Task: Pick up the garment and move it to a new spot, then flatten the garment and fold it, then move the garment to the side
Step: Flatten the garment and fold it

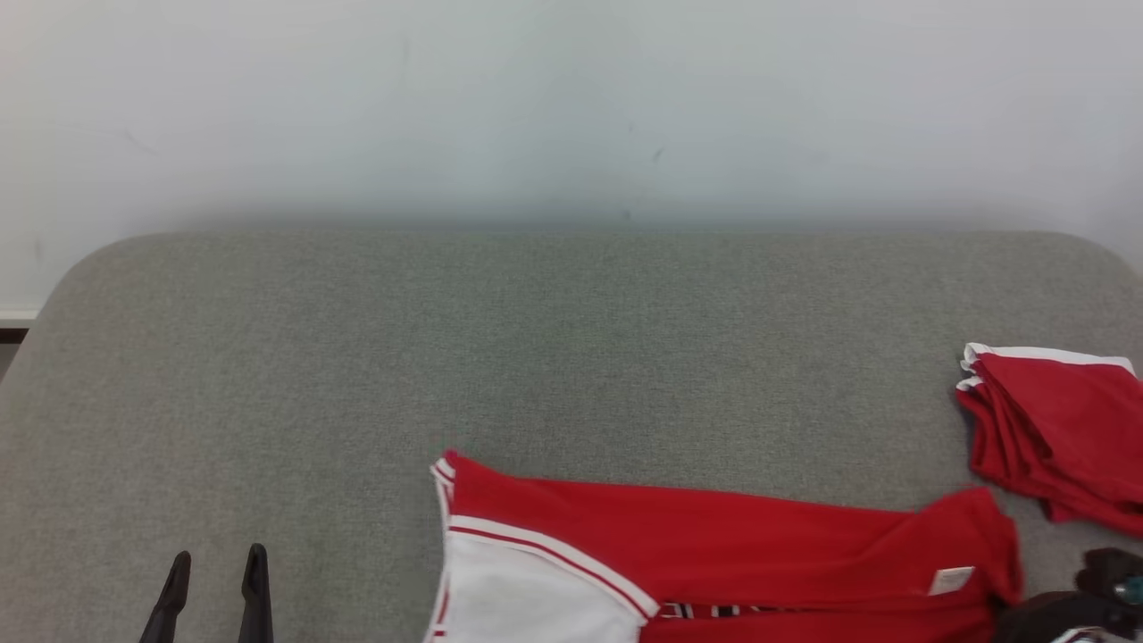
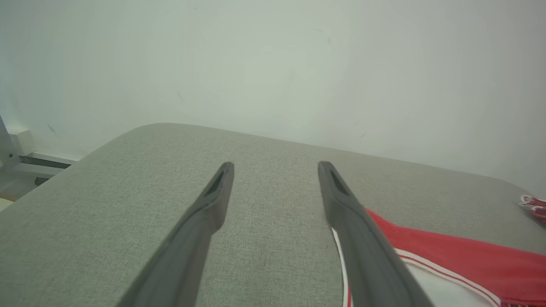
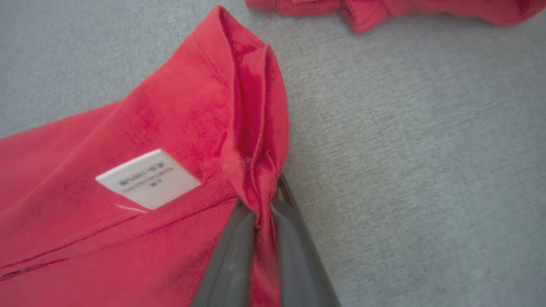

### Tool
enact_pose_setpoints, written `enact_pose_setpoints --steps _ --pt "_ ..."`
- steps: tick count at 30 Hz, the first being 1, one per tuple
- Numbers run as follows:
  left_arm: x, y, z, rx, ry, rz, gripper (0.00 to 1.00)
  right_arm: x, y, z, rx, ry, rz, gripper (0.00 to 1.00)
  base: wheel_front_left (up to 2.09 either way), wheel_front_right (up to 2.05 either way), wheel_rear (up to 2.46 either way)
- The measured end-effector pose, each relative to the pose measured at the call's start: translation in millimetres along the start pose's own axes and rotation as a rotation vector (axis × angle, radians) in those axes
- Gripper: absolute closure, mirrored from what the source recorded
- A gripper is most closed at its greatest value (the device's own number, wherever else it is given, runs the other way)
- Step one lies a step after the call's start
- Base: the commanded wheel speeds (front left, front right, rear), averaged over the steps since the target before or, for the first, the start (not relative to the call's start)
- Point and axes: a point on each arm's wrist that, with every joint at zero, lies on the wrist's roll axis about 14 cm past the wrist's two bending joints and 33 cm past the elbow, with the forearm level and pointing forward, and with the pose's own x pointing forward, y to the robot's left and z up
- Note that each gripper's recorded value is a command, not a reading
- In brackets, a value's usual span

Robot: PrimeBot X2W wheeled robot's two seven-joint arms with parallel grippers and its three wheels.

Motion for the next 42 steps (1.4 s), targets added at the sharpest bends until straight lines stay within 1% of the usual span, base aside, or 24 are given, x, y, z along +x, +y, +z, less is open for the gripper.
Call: enact_pose_setpoints --steps 1,3,4,8,12,15,18,21,25,29,33,37,42 --pt "0 0 0 0.0 0.0 0.0 0.0 0 0 0 0.0 0.0 0.0 1.0 0.0 0.0 0.0" --pt "1 -2 0 -0.001 -0.001 -0.003 0.0 -8 -16 10 0.003 -0.034 -0.045 1.0 0.0 0.0 0.0" --pt "2 -5 0 -0.005 0.0 -0.011 0.0 -16 -30 24 0.013 -0.075 -0.082 1.0 0.0 0.0 0.0" --pt "6 -11 -3 -0.011 0.006 -0.028 0.0 -32 -52 44 0.019 -0.137 -0.144 1.0 0.0 0.0 0.0" --pt "11 -16 -6 -0.016 0.014 -0.042 0.0 -42 -56 61 0.01 -0.166 -0.16 1.0 0.0 0.0 0.0" --pt "13 -19 -8 -0.019 0.02 -0.049 0.0 -47 -48 71 -0.012 -0.182 -0.141 1.0 0.0 0.0 0.0" --pt "13 -21 -10 -0.022 0.026 -0.056 0.0 -48 -24 68 -0.034 -0.16 -0.065 1.0 0.0 0.0 0.0" --pt "12 -21 -11 -0.026 0.029 -0.055 0.0 -46 18 56 -0.043 -0.12 0.08 1.0 0.0 0.0 0.0" --pt "11 -20 -12 -0.031 0.03 -0.051 0.0 -48 78 24 -0.029 -0.035 0.292 1.0 0.0 0.0 0.0" --pt "10 -21 -12 -0.033 0.029 -0.05 0.0 -50 123 1 -0.055 0.024 0.427 1.0 0.0 0.0 0.0" --pt "10 -19 -10 -0.034 0.023 -0.045 0.0 -53 164 -11 -0.09 0.062 0.546 1.0 0.0 0.0 0.0" --pt "8 -16 -9 -0.035 0.02 -0.033 0.0 -54 197 -23 -0.161 0.102 0.627 1.0 0.0 0.0 0.0" --pt "4 -14 -9 -0.037 0.024 -0.023 0.0 -54 230 -31 -0.209 0.132 0.715 1.0 0.0 0.0 0.0"
